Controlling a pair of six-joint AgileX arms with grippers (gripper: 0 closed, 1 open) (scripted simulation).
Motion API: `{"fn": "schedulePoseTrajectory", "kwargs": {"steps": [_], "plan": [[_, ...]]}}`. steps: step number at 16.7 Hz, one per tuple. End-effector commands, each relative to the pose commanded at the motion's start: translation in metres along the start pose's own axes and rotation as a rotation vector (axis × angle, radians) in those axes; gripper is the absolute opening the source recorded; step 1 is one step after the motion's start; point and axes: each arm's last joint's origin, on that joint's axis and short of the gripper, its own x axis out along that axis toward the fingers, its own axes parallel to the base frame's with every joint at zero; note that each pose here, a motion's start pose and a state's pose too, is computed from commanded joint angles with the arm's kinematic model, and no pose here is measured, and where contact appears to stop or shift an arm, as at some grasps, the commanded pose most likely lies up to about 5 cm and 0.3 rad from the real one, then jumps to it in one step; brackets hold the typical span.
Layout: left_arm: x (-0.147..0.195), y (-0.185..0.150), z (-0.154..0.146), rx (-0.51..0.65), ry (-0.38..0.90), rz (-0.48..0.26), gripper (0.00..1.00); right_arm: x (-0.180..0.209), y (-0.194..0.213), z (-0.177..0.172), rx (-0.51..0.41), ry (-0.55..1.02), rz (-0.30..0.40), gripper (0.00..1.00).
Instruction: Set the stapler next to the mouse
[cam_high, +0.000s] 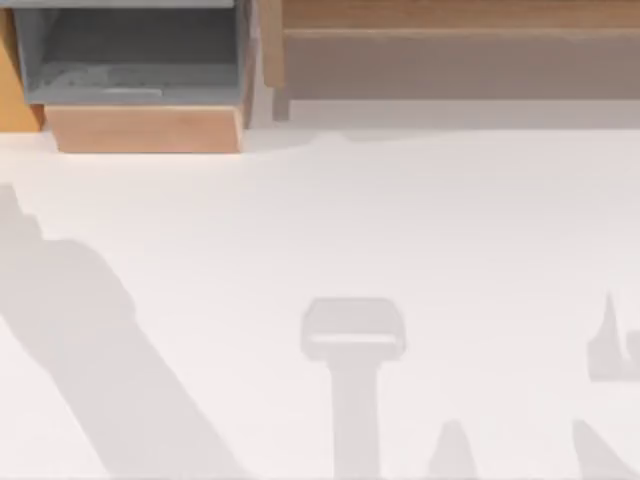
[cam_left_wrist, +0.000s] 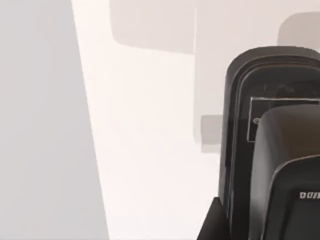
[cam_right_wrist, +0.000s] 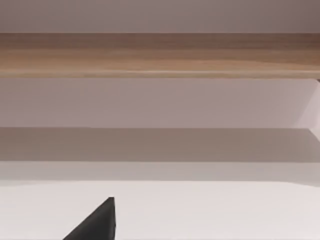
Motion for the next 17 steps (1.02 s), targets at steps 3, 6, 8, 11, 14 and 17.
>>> {"fn": "schedulePoseTrajectory", "kwargs": {"steps": [3,6,8,11,14,17], "plan": [[-0.011,-0.01,0.002,0.036,-0.013,-0.007,0.0,0.0,0.0,0.0,0.0,0.0,0.0,1.0],[-0.017,-0.015,0.004,0.053,-0.026,-0.005,0.0,0.0,0.0,0.0,0.0,0.0,0.0,1.0],[-0.019,-0.015,0.005,0.053,-0.034,0.002,0.0,0.0,0.0,0.0,0.0,0.0,0.0,1.0],[-0.017,-0.012,0.007,0.037,-0.046,0.02,0.0,0.0,0.0,0.0,0.0,0.0,0.0,1.0],[-0.009,-0.004,0.007,0.007,-0.052,0.04,0.0,0.0,0.0,0.0,0.0,0.0,0.0,1.0],[0.006,0.008,0.006,-0.031,-0.049,0.056,0.0,0.0,0.0,0.0,0.0,0.0,0.0,1.0]]}}
